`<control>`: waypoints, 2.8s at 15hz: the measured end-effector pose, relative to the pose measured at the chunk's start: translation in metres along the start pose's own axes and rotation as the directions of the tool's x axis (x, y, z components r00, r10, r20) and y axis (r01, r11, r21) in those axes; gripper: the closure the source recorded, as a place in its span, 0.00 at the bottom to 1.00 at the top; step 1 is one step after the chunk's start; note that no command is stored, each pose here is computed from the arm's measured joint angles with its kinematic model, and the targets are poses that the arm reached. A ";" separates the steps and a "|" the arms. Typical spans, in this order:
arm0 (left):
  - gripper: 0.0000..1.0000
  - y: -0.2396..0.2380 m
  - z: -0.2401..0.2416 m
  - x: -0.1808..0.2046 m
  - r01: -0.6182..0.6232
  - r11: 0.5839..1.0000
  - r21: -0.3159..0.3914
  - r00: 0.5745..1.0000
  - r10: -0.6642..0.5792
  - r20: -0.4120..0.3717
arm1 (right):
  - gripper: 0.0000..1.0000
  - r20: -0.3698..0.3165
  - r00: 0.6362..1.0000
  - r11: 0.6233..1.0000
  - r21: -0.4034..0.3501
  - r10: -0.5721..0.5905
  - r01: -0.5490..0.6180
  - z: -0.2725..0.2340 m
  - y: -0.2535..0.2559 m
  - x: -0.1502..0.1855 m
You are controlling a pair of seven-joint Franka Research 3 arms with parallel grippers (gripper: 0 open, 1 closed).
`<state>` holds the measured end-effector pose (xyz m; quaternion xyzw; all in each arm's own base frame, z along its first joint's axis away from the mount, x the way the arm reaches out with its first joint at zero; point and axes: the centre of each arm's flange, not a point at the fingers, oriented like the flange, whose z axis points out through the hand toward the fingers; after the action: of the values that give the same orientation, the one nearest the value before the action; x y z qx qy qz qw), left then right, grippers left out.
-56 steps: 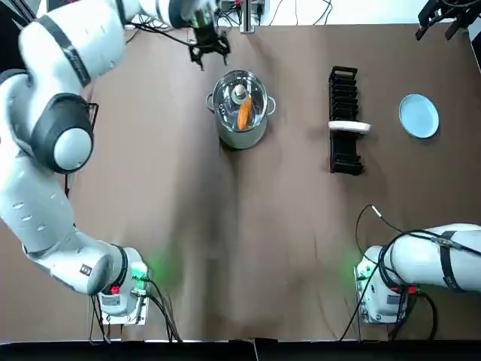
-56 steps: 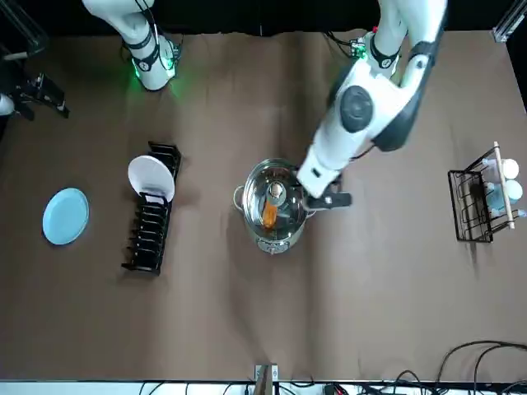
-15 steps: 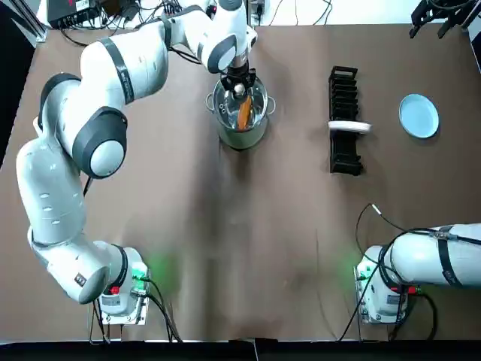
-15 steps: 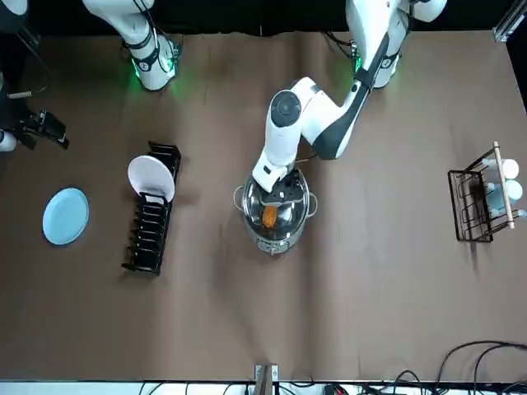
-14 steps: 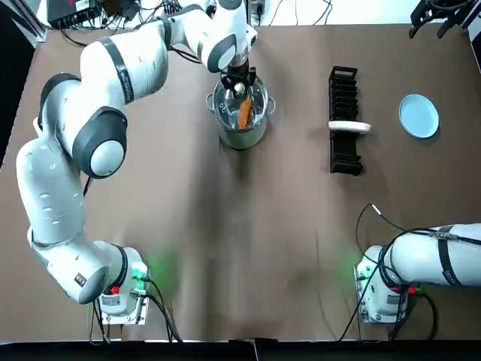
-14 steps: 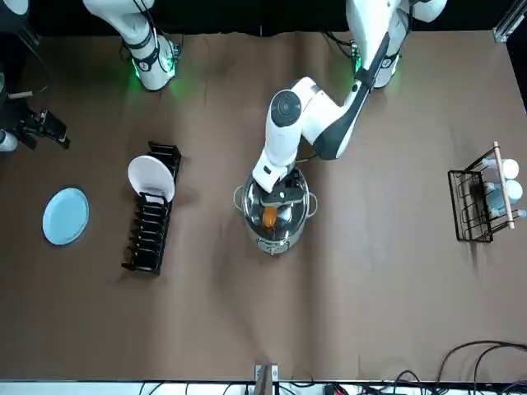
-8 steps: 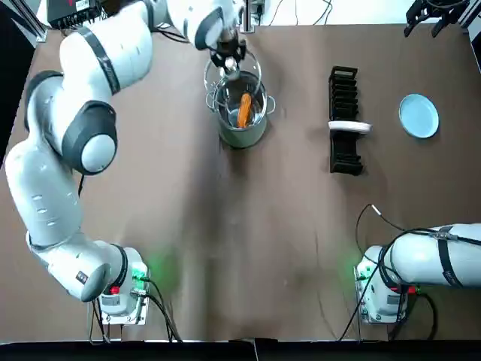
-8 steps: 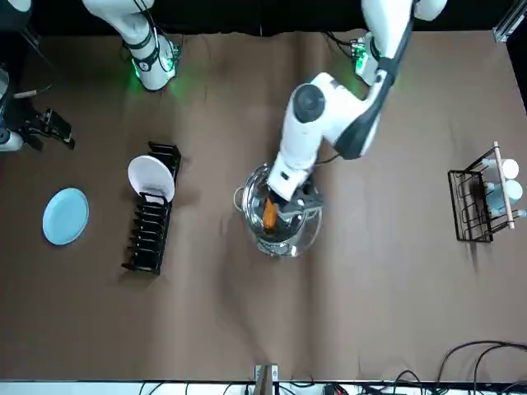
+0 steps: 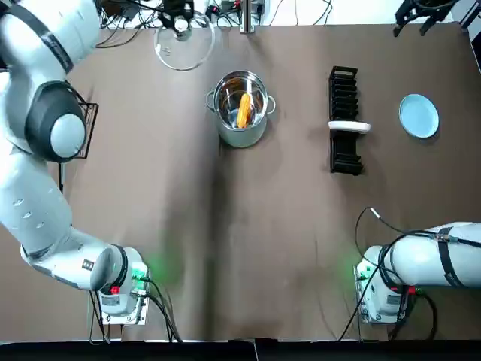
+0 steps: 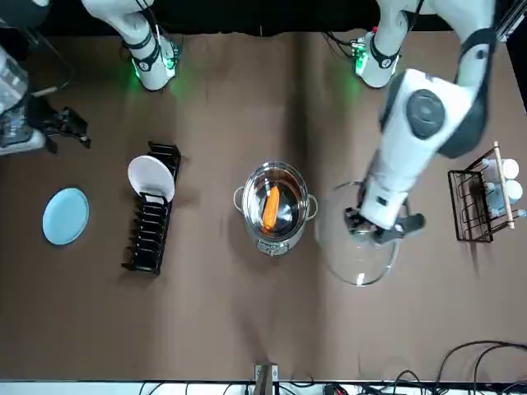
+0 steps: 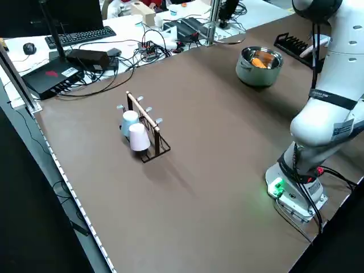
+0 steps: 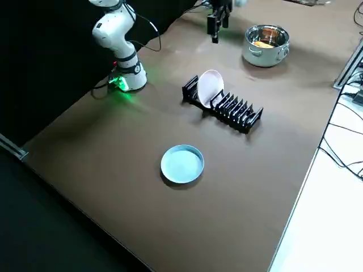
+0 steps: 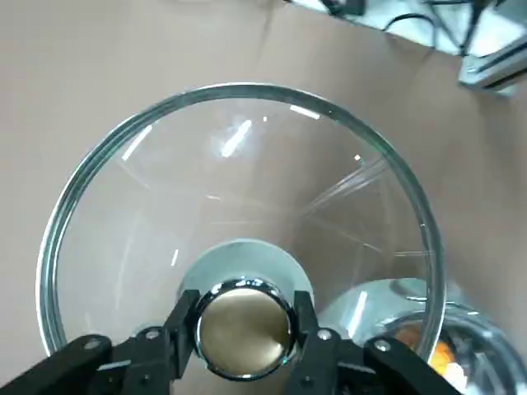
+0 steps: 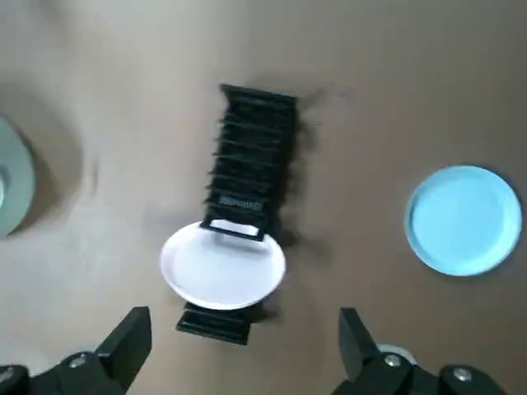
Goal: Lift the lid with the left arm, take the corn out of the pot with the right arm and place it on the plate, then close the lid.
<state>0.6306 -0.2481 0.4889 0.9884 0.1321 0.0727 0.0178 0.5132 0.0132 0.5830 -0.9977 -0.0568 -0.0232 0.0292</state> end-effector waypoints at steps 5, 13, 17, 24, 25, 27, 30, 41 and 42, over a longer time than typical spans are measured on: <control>0.49 -0.105 -0.021 0.035 -0.152 0.988 0.024 0.979 0.147 0.142 | 0.00 0.082 0.984 0.987 0.001 -0.160 0.161 0.047 -0.097 0.016; 0.49 -0.147 -0.019 0.041 -0.299 0.954 0.005 0.932 0.291 0.215 | 0.00 0.065 0.997 0.999 0.019 0.049 -0.050 0.109 -0.298 0.074; 0.49 -0.152 -0.013 0.040 -0.310 0.951 0.003 0.926 0.301 0.226 | 0.00 -0.036 0.983 0.983 0.052 0.180 -0.178 0.166 -0.389 0.090; 0.49 -0.147 -0.002 0.037 -0.321 0.947 -0.002 0.924 0.314 0.216 | 0.02 -0.074 0.967 0.969 0.062 0.245 -0.241 0.282 -0.489 0.075; 0.49 -0.146 0.002 0.036 -0.322 0.947 -0.003 0.925 0.315 0.211 | 0.05 -0.067 0.969 0.970 0.052 0.240 -0.237 0.297 -0.498 0.068; 0.49 -0.146 0.007 0.033 -0.323 0.946 -0.003 0.926 0.317 0.205 | 0.06 -0.060 0.971 0.973 0.038 0.232 -0.230 0.316 -0.507 0.061; 0.49 -0.147 0.009 0.030 -0.325 0.946 -0.001 0.926 0.318 0.205 | 0.06 -0.063 0.971 0.973 0.037 0.229 -0.227 0.328 -0.509 0.060; 0.49 -0.147 0.012 0.029 -0.326 0.945 0.000 0.926 0.319 0.201 | 0.07 -0.061 0.975 0.977 0.010 0.213 -0.212 0.387 -0.510 0.054; 0.49 -0.147 0.012 0.029 -0.326 0.945 0.000 0.926 0.319 0.200 | 0.08 -0.060 0.976 0.977 0.009 0.212 -0.211 0.388 -0.510 0.053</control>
<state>0.6216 -0.0988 0.4733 0.9991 -0.0333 -0.0262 0.0025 0.5242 0.5485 0.2270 -0.9969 0.0505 -0.0502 0.0345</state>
